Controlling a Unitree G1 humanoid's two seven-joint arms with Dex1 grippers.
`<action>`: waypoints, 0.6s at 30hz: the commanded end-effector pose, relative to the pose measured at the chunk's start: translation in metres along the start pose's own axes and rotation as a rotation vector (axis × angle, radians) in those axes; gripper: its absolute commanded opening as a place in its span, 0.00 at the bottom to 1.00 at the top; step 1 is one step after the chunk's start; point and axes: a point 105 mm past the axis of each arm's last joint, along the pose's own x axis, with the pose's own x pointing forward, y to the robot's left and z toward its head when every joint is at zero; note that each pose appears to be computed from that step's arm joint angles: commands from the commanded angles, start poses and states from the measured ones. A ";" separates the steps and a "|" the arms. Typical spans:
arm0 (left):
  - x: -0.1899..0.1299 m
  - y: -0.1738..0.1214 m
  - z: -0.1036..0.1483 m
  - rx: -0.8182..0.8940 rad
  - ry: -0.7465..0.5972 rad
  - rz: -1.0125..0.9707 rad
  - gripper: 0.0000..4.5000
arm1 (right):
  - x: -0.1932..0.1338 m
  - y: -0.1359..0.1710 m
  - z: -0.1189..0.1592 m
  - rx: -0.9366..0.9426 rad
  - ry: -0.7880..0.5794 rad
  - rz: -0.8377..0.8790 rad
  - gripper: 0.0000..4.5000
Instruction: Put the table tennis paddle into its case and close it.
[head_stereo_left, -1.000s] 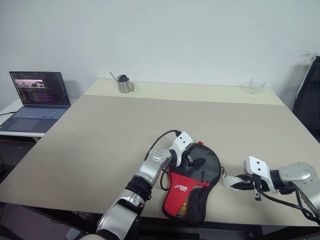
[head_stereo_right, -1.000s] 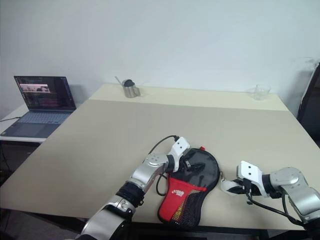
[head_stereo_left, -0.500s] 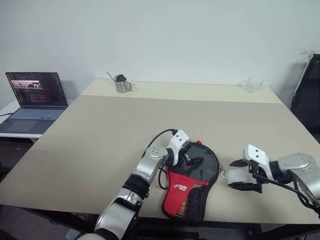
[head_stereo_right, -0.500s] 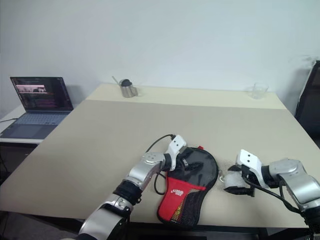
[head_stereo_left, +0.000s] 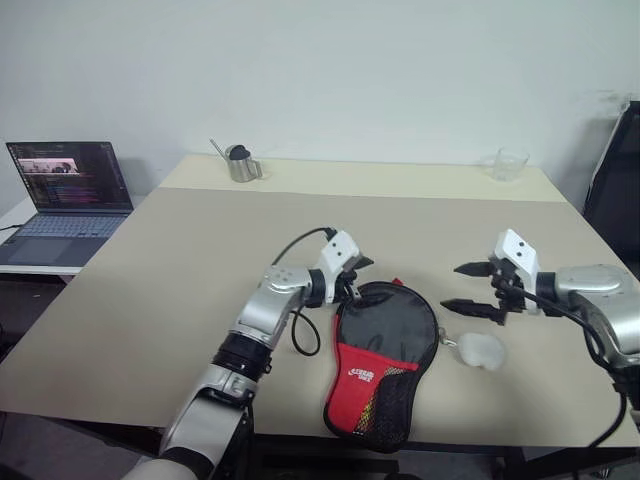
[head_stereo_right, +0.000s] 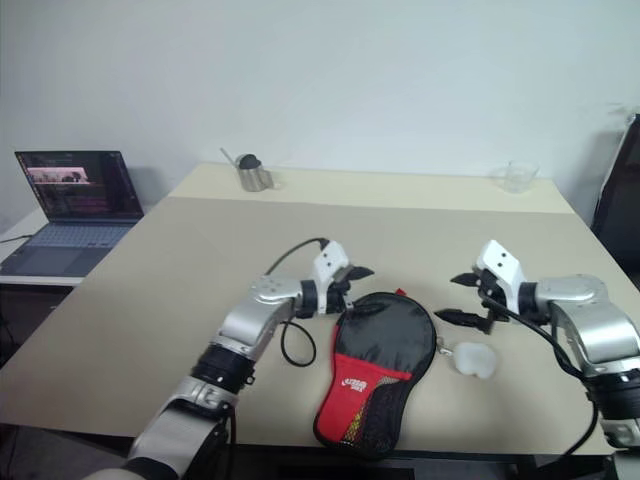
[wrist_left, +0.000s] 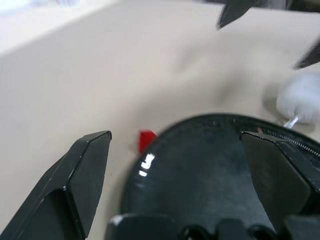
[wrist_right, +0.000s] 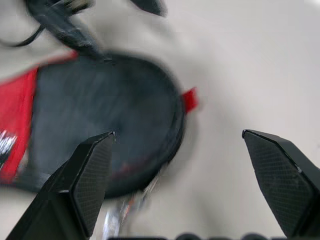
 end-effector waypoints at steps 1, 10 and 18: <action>-0.025 0.000 0.013 0.044 -0.022 -0.017 1.00 | 0.007 -0.004 0.008 0.105 -0.025 -0.073 1.00; -0.067 0.013 -0.008 0.021 0.075 0.054 1.00 | 0.037 0.010 -0.029 0.283 0.152 -0.125 1.00; -0.065 0.011 -0.004 0.029 0.067 0.064 1.00 | 0.047 0.013 -0.045 0.339 0.171 -0.126 0.62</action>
